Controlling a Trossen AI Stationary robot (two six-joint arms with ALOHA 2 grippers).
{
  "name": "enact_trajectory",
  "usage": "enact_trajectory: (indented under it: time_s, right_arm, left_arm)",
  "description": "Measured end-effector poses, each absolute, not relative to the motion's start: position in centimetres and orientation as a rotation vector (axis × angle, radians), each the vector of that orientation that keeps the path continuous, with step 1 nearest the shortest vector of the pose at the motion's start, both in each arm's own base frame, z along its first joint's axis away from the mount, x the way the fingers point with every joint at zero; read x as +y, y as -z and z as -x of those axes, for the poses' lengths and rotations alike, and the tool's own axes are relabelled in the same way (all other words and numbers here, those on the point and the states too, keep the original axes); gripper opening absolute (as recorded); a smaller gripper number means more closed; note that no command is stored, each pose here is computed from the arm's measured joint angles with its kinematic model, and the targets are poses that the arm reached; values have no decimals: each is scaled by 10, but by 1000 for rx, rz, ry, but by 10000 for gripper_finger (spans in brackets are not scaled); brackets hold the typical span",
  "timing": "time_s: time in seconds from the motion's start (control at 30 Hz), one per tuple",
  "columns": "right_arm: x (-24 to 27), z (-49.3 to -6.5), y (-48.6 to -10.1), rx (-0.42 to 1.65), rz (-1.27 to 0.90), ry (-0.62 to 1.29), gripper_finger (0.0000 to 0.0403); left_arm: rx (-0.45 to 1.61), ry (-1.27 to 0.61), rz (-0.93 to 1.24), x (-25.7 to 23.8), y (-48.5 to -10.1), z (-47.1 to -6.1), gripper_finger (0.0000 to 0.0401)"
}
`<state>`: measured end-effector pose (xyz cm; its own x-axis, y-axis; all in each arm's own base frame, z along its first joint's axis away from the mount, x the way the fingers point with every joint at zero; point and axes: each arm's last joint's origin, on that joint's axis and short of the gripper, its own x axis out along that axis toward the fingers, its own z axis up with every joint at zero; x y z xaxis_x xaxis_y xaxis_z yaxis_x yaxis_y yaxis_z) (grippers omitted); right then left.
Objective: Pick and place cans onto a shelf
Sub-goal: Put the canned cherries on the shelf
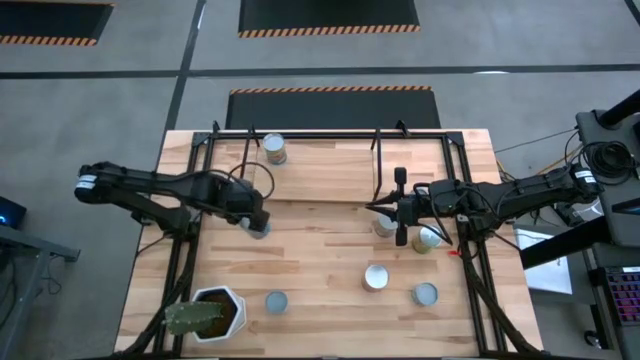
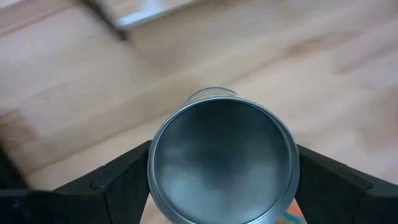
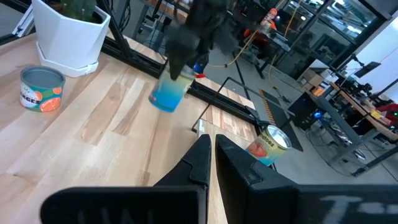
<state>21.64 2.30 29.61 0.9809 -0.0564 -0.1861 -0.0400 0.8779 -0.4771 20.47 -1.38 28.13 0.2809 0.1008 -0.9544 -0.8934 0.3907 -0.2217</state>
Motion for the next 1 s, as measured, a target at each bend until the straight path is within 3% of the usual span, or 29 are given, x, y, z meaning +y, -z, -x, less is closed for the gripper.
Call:
enact_trajectory:
  time_s: [0.33, 0.67, 1.0]
  right_arm:
    - [23, -216, -296, 197, 500, 9, 13]
    - [23, -216, -293, 225, 504, 2, 13]
    - [22, -211, -297, 215, 498, 5, 13]
  left_arm:
    - [1024, -660, 695, -9, -340, -279, 310]
    - [1199, -778, 412, 51, -325, -319, 311]
    - [1232, -809, 451, 108, -307, -304, 311]
